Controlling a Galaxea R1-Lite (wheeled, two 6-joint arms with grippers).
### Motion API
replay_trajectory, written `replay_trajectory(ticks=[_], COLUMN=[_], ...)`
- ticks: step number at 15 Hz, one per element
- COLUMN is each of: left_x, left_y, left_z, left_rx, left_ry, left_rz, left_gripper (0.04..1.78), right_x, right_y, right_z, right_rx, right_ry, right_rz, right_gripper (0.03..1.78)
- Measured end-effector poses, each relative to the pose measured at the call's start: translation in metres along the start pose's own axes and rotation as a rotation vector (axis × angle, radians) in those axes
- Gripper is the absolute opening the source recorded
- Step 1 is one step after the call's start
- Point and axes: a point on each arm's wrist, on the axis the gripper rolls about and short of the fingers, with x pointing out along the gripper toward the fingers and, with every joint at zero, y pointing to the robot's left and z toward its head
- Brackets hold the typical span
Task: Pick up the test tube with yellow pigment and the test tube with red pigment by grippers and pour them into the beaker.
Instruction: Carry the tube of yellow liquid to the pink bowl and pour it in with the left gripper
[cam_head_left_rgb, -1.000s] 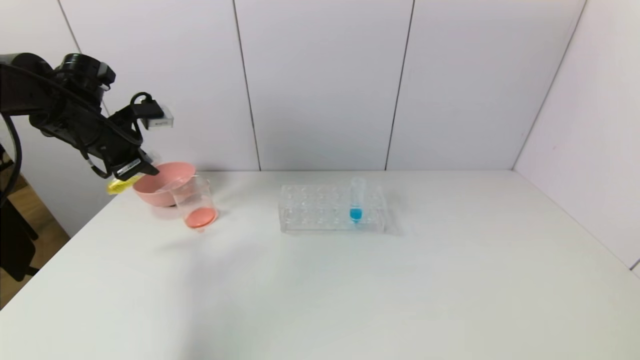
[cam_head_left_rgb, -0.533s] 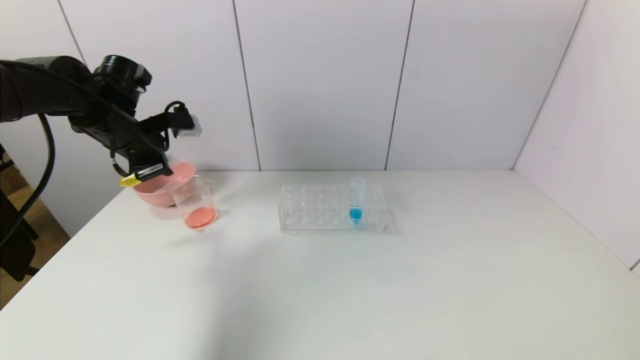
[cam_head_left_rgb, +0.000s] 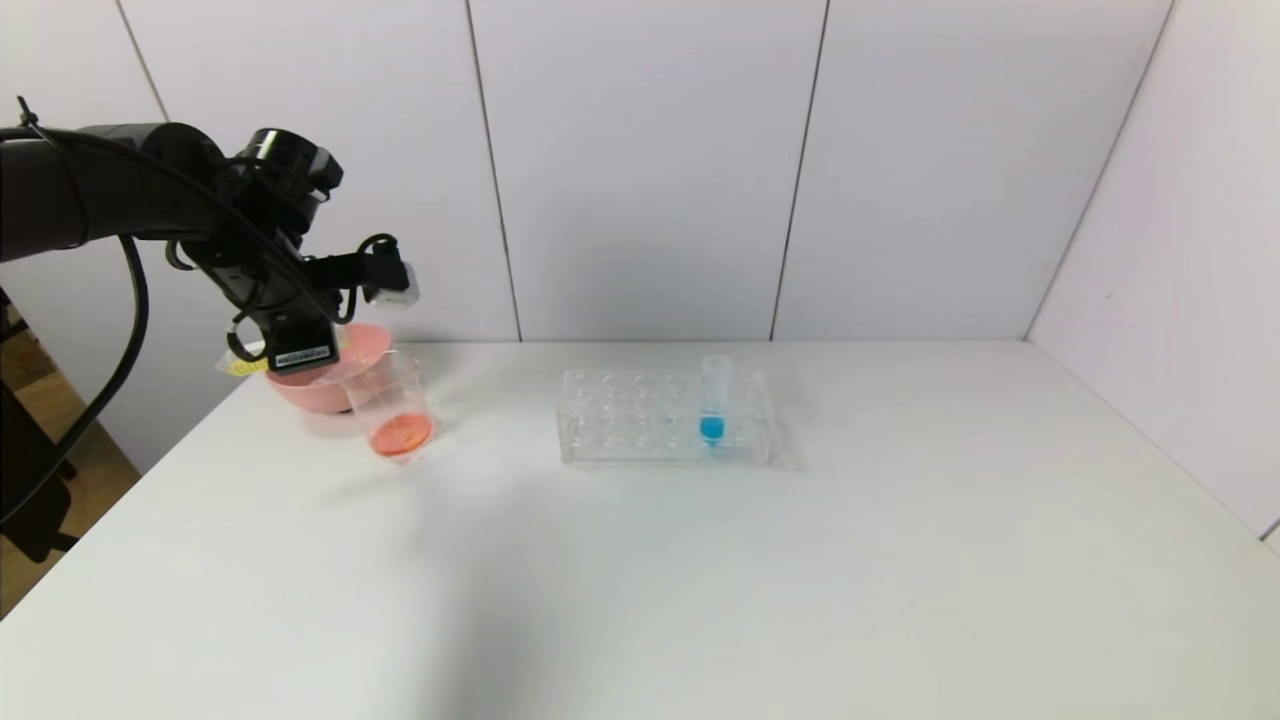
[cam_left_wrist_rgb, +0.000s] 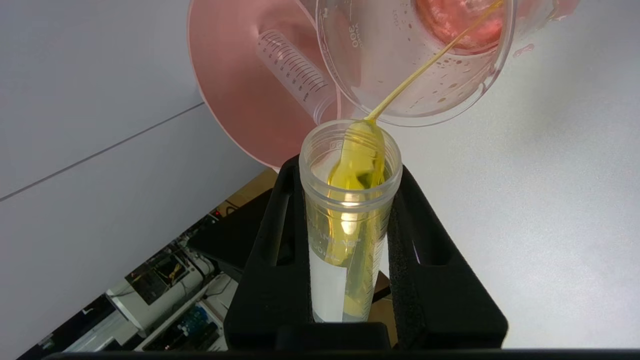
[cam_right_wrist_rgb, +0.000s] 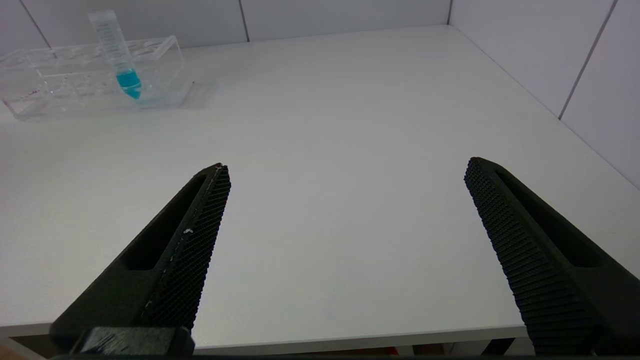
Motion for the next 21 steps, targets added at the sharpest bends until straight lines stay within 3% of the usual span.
replay_trajectory(ticks=[13,21], left_x=[0.000,0.002], left_y=[-0.014,-0.023], left_z=[0.016,0.030], left_rx=[0.114,0.184], left_ry=[0.234,0.332], left_rz=[0.064,0.106], left_gripper=[0.45,0.45], right_x=[0.000,0.000], right_y=[0.000,0.000], right_z=[0.000,0.000], right_rx=[0.000,0.000], right_ry=[0.000,0.000], right_rz=[0.000,0.000], right_gripper=[1.71,1.71])
